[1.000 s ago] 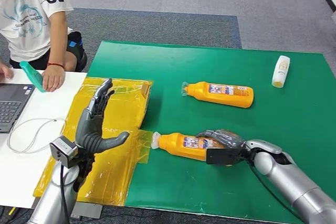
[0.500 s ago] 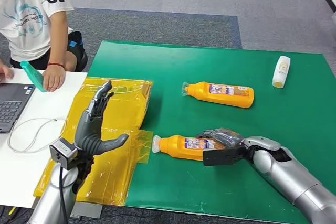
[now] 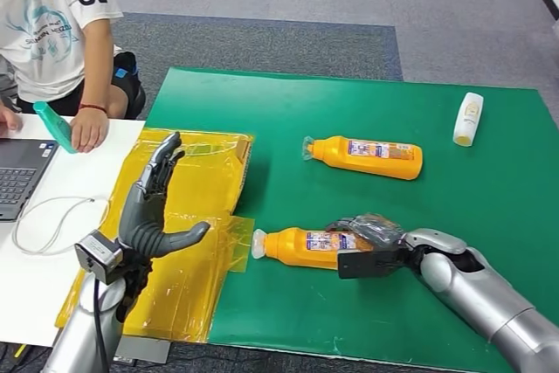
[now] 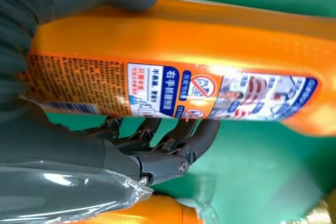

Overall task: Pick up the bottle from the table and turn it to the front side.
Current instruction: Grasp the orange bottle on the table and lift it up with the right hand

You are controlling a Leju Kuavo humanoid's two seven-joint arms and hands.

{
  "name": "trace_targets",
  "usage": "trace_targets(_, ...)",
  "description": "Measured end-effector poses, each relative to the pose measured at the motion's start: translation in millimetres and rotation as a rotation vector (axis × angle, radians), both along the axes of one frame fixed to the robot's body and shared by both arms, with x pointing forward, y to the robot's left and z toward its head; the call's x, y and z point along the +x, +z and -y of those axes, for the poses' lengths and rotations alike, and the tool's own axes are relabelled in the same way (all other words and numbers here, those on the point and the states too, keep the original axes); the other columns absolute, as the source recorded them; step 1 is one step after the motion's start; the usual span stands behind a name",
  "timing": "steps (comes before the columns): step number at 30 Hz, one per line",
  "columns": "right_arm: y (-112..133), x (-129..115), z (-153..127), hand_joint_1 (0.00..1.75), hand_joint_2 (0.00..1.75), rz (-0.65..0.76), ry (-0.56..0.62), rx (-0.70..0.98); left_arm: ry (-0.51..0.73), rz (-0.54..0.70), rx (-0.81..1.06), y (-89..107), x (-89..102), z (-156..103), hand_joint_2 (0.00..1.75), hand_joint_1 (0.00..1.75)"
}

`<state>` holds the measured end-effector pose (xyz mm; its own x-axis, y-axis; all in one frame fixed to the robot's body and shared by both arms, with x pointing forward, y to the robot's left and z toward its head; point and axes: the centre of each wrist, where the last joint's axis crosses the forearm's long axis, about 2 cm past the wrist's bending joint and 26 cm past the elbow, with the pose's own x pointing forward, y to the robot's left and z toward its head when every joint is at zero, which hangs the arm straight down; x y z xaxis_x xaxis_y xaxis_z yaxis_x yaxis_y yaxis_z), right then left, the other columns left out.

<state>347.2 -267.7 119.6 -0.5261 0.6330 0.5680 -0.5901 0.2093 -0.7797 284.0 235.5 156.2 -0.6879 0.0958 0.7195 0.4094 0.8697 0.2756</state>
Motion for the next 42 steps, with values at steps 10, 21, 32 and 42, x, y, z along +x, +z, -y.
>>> trace_targets(10, -22, -39, -22, 1.75, 1.75, -0.098, -0.094, 0.471, 0.014, -0.01, 0.004, -0.2, -8.7, -1, 1.75, 0.0)
trace_targets(21, -16, -54, -30, 1.75, 1.75, -0.184, -0.223, 0.856, 0.027, -0.029, 0.006, -4.4, -21.6, 0, 1.75, 0.0)
trace_targets(32, -9, -60, -32, 1.75, 1.75, -0.237, -0.248, 1.157, 0.031, -0.042, -0.002, -7.8, -30.1, 6, 1.75, 0.0)
trace_targets(42, 6, -51, -53, 1.75, 1.75, -0.194, -0.129, 1.167, -0.42, -0.164, -0.246, -22.5, -2.8, 4, 1.75, 0.0)
